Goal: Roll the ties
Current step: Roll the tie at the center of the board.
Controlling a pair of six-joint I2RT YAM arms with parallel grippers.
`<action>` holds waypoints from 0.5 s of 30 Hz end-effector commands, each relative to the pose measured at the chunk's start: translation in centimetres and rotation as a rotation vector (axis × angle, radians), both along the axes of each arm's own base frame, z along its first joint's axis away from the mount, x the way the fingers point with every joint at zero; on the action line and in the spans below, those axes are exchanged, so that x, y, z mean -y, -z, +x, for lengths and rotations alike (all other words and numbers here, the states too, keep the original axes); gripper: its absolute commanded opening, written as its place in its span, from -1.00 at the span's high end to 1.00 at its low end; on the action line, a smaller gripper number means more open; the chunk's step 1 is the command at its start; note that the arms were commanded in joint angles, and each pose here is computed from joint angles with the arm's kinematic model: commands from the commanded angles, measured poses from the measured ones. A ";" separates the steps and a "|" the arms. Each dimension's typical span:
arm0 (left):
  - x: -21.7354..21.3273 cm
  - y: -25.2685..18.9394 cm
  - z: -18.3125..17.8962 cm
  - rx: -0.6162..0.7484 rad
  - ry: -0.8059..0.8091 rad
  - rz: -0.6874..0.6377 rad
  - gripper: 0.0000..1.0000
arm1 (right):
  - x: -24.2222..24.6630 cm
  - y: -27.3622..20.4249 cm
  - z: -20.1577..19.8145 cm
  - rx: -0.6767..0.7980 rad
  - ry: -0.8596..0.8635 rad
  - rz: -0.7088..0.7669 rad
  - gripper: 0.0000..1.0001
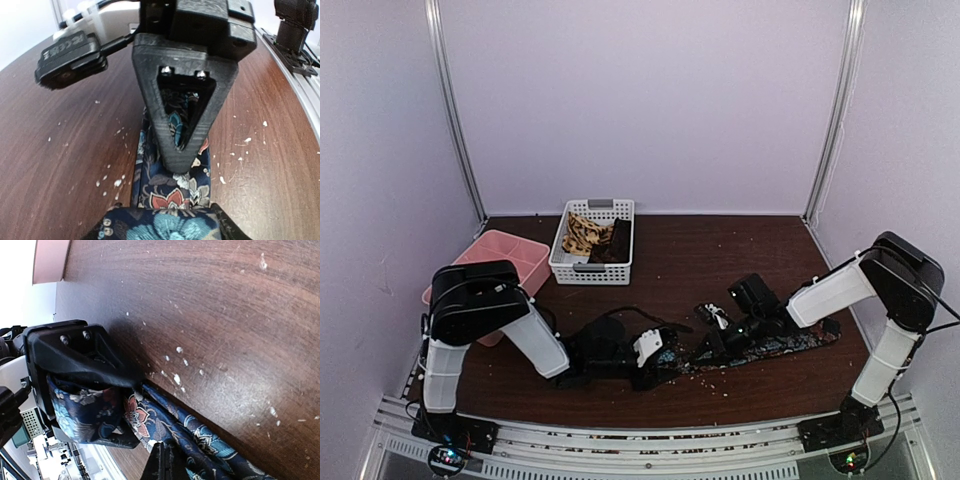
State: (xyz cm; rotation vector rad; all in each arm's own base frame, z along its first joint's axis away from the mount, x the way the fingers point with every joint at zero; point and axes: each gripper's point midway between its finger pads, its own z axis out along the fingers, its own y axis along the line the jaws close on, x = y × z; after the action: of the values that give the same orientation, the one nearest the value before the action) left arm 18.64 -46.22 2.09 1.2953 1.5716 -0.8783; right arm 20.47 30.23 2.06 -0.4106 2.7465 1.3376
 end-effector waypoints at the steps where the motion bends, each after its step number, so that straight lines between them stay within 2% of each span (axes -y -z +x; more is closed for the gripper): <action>1: 0.5 0.2 0.0 -0.001 0.003 -0.016 0.06 | 1.4 1.4 -0.2 -0.008 0.027 -0.081 1.00; 3: -0.2 0.8 -0.4 -0.013 0.007 0.002 0.11 | 1.1 -0.3 0.1 0.020 0.036 -0.048 1.00; 4: -0.4 1.0 -0.6 -0.019 0.008 0.008 0.11 | 0.8 -1.2 0.2 0.033 0.039 -0.029 0.92; 10: -1.2 2.1 -0.9 -0.029 0.007 0.055 0.09 | -2.1 -6.0 0.0 0.057 0.025 0.110 0.12; 12: -1.2 2.2 -1.0 -0.028 0.015 0.062 0.09 | -3.1 -6.4 -0.3 0.044 0.012 0.130 0.02; 15: -1.2 2.2 -0.9 -0.025 0.014 0.065 0.08 | -3.9 -5.8 -0.4 0.033 -0.009 0.122 -0.01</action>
State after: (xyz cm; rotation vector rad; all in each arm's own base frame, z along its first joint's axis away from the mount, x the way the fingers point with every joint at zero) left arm 18.44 -46.04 1.84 1.2930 1.5658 -0.8858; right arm 19.99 32.67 7.54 -0.4251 2.6280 1.4336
